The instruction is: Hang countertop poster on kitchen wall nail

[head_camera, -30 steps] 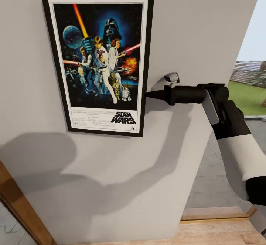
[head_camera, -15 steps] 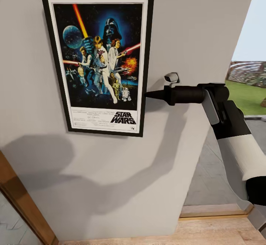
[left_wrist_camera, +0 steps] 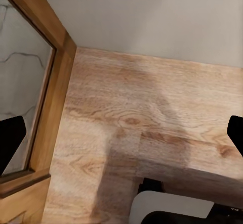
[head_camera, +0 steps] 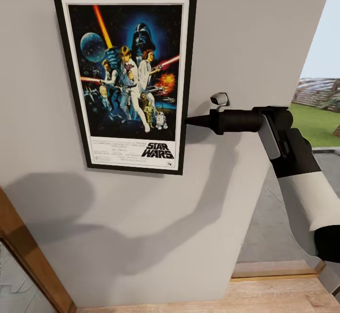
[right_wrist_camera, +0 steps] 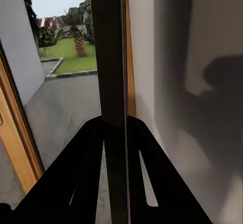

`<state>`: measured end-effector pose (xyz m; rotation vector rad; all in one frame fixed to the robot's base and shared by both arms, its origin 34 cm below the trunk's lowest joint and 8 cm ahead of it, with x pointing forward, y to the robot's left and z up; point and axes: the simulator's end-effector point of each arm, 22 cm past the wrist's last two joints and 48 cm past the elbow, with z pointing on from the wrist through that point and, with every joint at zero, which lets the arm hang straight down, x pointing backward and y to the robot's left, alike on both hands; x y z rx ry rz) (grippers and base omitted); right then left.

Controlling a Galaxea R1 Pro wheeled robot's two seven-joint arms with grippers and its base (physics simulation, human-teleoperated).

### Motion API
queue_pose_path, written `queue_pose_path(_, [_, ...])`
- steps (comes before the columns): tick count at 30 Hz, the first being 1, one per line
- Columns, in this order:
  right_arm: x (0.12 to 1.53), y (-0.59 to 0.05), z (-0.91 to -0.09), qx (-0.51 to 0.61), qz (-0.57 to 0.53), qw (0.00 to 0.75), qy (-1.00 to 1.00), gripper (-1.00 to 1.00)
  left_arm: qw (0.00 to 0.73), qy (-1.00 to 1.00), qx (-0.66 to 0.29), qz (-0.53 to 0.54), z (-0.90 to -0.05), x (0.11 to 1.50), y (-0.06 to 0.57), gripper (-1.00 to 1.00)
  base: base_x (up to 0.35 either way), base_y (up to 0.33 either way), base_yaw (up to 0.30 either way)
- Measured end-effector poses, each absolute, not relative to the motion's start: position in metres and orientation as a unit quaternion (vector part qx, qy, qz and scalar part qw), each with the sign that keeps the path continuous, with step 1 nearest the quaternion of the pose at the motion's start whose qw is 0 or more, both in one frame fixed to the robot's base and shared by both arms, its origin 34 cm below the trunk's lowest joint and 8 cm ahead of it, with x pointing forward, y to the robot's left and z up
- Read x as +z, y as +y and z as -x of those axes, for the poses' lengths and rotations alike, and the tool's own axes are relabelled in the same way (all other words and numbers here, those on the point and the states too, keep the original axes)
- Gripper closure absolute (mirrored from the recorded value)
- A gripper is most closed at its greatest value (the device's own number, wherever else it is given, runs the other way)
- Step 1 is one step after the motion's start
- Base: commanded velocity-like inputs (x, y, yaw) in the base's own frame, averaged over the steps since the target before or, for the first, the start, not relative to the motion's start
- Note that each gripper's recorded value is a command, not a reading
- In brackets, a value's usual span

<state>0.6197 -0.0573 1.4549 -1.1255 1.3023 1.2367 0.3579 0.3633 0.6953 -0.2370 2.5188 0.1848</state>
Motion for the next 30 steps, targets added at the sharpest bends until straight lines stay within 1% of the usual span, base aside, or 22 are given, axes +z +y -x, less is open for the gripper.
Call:
queue_pose_path(8, [1.4549,-0.0574,-0.62,0.509,0.463,0.489,0.536,1.0,0.298,0.948,0.07,0.089,-0.358,0.6954,0.3633,-1.0,0.0,0.04,0.0])
queue_pose_path(15, [1.455,-0.0576,-0.6201,0.509,0.463,0.489,0.536,1.0,0.298,0.948,0.07,0.089,-0.3579,0.6953,0.3633,-1.0,0.0,0.12,0.0])
queue_pose_path(23, [1.4548,-0.0576,-0.6205,0.509,0.462,0.489,0.537,1.0,0.298,0.948,0.07,0.089,-0.3581,0.6954,0.3633,-1.0,0.0,0.02,0.0])
queue_pose_path(30, [1.4547,-0.0576,-0.6207,0.509,0.462,0.489,0.537,1.0,0.298,0.948,0.07,0.089,-0.3579,0.6953,0.3633,-1.0,0.0,0.085,0.0])
